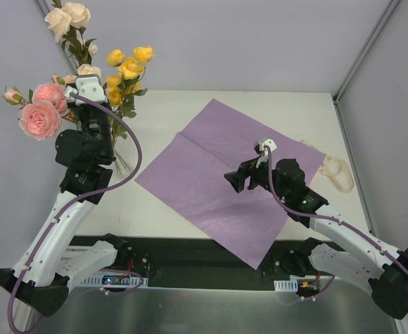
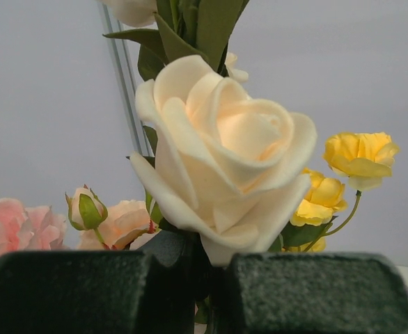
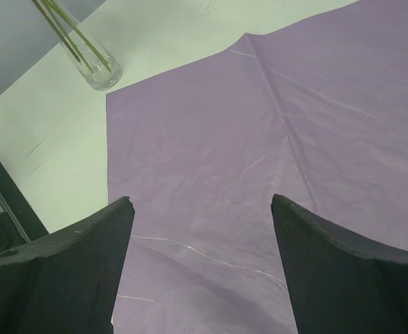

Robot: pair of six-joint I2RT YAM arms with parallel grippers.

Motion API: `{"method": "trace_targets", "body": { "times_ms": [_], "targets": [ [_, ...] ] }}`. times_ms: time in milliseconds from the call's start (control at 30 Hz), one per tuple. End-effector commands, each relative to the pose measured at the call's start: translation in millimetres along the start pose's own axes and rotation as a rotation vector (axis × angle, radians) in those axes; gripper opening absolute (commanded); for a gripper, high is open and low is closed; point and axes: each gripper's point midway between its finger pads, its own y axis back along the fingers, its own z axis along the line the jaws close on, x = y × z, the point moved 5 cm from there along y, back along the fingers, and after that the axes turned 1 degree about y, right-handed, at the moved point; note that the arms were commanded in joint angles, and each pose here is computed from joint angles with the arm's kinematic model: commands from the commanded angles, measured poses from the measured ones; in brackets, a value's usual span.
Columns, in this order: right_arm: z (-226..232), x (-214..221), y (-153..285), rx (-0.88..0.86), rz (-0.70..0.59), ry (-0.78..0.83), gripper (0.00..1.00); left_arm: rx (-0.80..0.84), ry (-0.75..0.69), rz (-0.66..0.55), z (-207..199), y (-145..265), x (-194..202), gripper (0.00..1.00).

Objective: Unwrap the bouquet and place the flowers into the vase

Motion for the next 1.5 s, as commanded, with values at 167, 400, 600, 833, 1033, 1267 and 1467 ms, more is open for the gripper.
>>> {"method": "trace_targets", "body": {
  "times_ms": [167, 400, 600, 833, 1033, 1267, 1467],
  "targets": [
    [6, -21, -2, -0.029, -0.051, 0.014, 0.83, -0.026, -0.033, -0.057, 10, -5, -21, 0.0],
    [5, -20, -4, -0.028, -0.045, 0.012, 0.83, -0.019, -0.05, -0.062, 7, -9, -21, 0.0],
    [6, -18, -6, -0.031, -0.038, 0.012, 0.83, -0.005, -0.078, -0.067, 5, -13, -26, 0.0],
    [6, -19, -6, -0.032, -0.038, 0.012, 0.83, -0.032, -0.068, -0.051, 9, -11, -23, 0.0],
    [6, -18, -7, -0.032, -0.037, 0.01, 0.84, -0.118, -0.061, 0.017, 13, -9, -1, 0.0],
    [5, -18, -6, -0.031, -0.038, 0.012, 0.84, -0.17, -0.06, 0.065, 13, -12, 11, 0.0],
    [6, -18, -6, -0.032, -0.038, 0.012, 0.84, -0.192, -0.065, 0.096, 13, -11, 19, 0.0]
  ]
}}
